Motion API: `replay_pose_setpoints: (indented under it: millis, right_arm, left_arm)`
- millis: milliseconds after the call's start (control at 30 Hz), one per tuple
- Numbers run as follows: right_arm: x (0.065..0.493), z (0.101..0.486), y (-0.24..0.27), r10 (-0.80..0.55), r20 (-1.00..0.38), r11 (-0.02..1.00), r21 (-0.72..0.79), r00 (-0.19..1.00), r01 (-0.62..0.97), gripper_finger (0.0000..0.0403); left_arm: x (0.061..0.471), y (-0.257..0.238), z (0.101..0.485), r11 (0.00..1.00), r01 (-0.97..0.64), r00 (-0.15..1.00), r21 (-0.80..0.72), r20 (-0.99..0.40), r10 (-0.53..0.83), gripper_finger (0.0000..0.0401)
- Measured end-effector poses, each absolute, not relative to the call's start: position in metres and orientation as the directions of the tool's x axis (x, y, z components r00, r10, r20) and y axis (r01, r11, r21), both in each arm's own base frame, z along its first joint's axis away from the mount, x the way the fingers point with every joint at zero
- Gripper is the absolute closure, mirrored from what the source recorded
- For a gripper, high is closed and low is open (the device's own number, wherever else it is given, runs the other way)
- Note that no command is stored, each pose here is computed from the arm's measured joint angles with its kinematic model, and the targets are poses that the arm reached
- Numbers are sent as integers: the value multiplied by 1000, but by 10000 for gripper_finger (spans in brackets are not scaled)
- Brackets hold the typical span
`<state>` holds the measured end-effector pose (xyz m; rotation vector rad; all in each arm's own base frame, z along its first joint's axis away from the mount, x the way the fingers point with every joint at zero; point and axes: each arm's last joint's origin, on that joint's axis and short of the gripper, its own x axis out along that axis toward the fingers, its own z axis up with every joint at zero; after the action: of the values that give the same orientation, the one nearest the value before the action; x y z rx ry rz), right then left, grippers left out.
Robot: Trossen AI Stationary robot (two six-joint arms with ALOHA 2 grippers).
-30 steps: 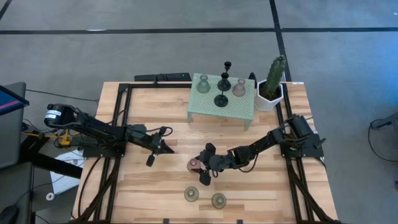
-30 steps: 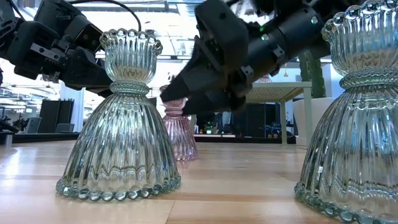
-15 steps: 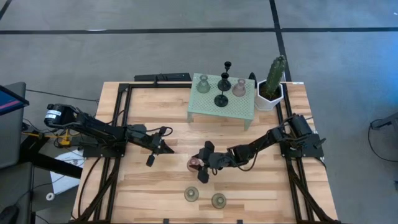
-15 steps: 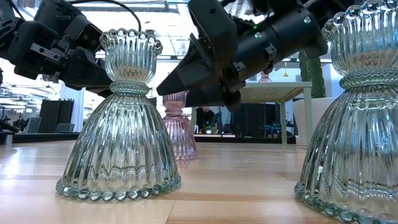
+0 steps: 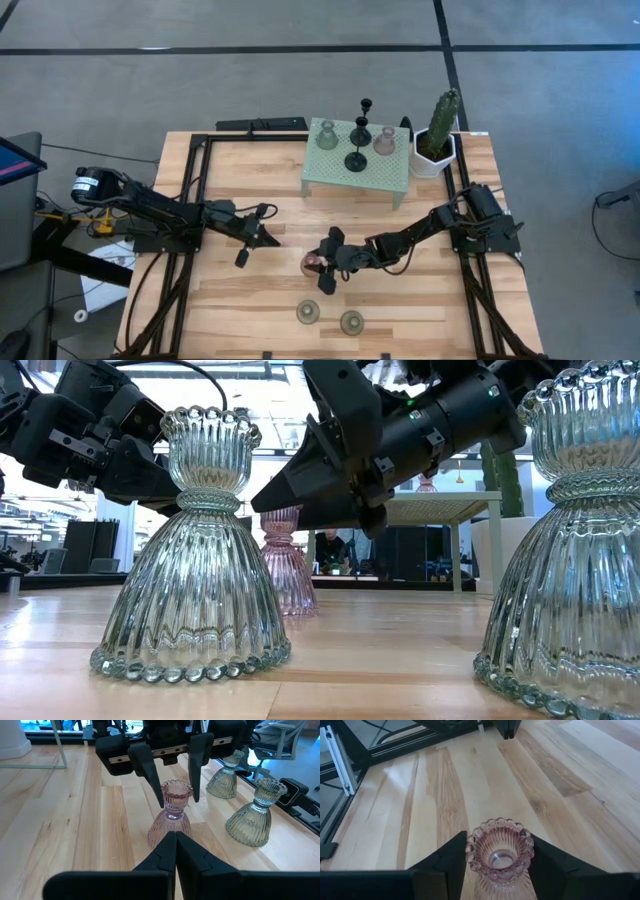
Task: Pick & Place candle stick holders
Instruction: Put the pink glass candle holder on the shelf
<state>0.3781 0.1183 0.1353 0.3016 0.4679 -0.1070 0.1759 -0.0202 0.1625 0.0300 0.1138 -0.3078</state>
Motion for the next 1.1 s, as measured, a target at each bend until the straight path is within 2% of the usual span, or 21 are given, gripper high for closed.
replay_pose_setpoints:
  millis: [167, 600, 1100]
  right_arm:
    - [378, 136, 119, -29, -459, 948, 270, 888, 171, 249]
    - [375, 142, 117, -38, -496, 944, 266, 868, 193, 247]
    - [357, 187, 109, -116, -491, 941, 224, 863, 253, 249]
  left_arm:
    - [176, -20, 163, 953, 304, 947, 12, -116, -300, 395]
    - [176, -20, 162, 953, 304, 947, 12, -117, -301, 395]
    - [176, -20, 162, 953, 304, 946, 12, -118, -301, 397]
